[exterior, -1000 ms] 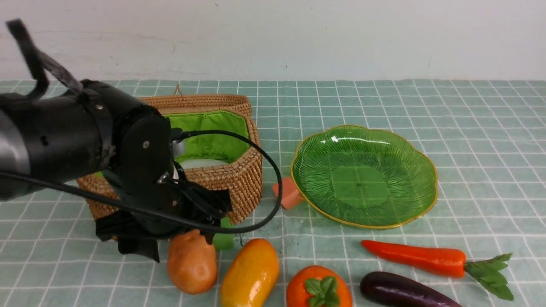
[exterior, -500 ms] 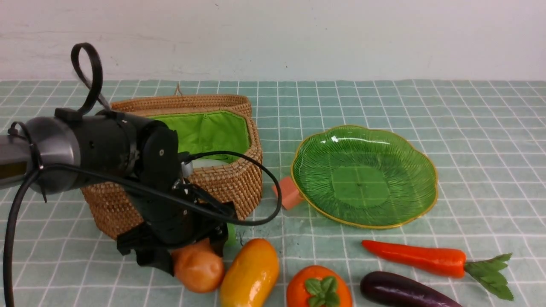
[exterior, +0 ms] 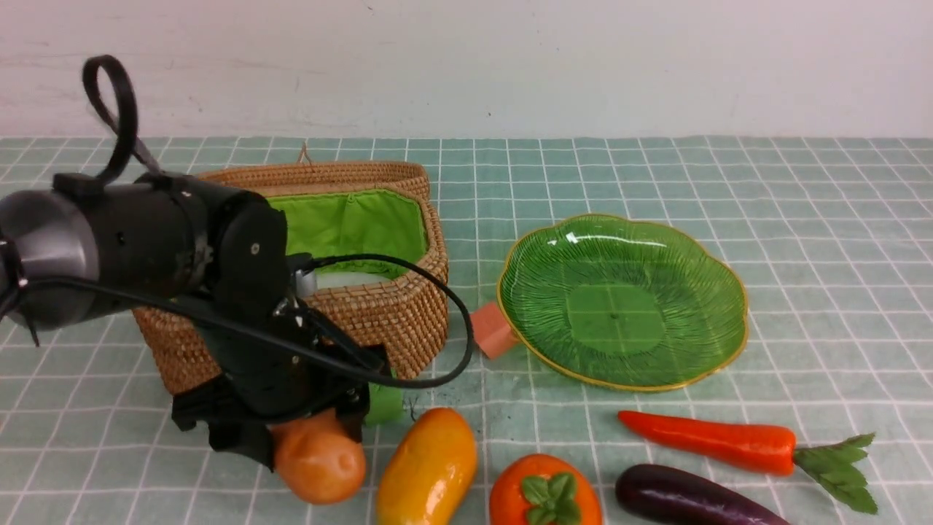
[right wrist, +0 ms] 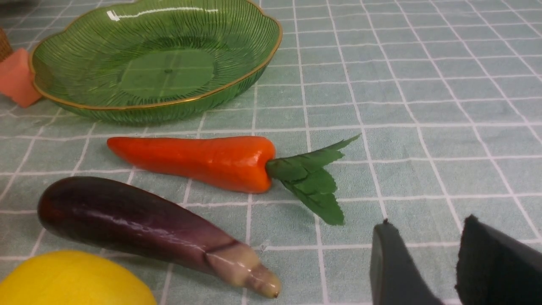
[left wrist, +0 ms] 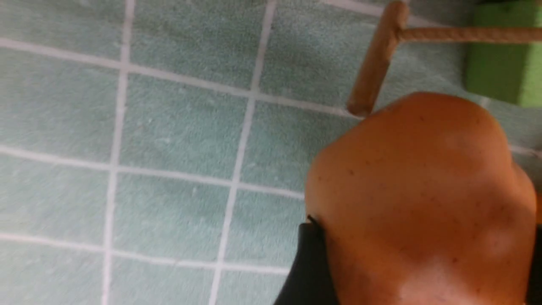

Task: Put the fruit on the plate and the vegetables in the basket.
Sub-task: Grab a potato with your left arm and place it in the basket on the left

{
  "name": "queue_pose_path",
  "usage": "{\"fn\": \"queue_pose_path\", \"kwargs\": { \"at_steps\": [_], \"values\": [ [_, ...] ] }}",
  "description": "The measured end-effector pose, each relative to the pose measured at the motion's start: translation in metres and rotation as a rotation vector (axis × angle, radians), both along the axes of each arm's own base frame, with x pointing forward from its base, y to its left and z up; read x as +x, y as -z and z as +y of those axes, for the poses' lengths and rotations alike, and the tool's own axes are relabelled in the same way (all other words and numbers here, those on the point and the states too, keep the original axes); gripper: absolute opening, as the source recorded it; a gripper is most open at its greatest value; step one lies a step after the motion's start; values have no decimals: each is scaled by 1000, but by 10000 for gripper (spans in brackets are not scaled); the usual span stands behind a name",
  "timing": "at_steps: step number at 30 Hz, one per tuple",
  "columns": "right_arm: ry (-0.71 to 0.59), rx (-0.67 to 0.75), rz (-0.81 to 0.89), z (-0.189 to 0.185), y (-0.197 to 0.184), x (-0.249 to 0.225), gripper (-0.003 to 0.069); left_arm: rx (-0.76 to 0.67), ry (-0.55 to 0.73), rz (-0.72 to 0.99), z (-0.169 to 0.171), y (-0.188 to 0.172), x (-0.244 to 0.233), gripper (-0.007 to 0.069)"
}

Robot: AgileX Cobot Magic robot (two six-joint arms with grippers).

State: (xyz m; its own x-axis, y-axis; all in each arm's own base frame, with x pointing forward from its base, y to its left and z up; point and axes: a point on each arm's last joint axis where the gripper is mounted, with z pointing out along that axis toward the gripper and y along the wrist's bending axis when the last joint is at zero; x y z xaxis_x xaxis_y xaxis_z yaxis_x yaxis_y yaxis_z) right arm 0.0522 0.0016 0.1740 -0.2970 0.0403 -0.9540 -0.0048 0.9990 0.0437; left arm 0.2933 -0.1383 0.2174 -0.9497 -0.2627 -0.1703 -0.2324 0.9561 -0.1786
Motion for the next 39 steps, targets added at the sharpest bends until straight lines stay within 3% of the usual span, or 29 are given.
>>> {"fn": "queue_pose_path", "kwargs": {
  "at_steps": [9, 15, 20, 25, 31, 35, 39],
  "values": [
    [0, 0, 0, 0, 0, 0, 241, -85, 58, -113, 16, -78, -45, 555],
    [0, 0, 0, 0, 0, 0, 241, -146, -82, -300, 38, -129, -38, 555],
    [0, 0, 0, 0, 0, 0, 241, -181, -238, -432, 58, -160, 2, 555],
    [0, 0, 0, 0, 0, 0, 241, -175, -343, -423, 64, -153, 49, 555],
    [0, 0, 0, 0, 0, 0, 241, -150, -361, -347, 58, -121, 86, 560],
    [0, 0, 0, 0, 0, 0, 241, -123, -361, -298, 56, -103, 95, 650],
    [0, 0, 0, 0, 0, 0, 241, -98, -332, -282, 57, -105, 91, 666]
  ]
}}
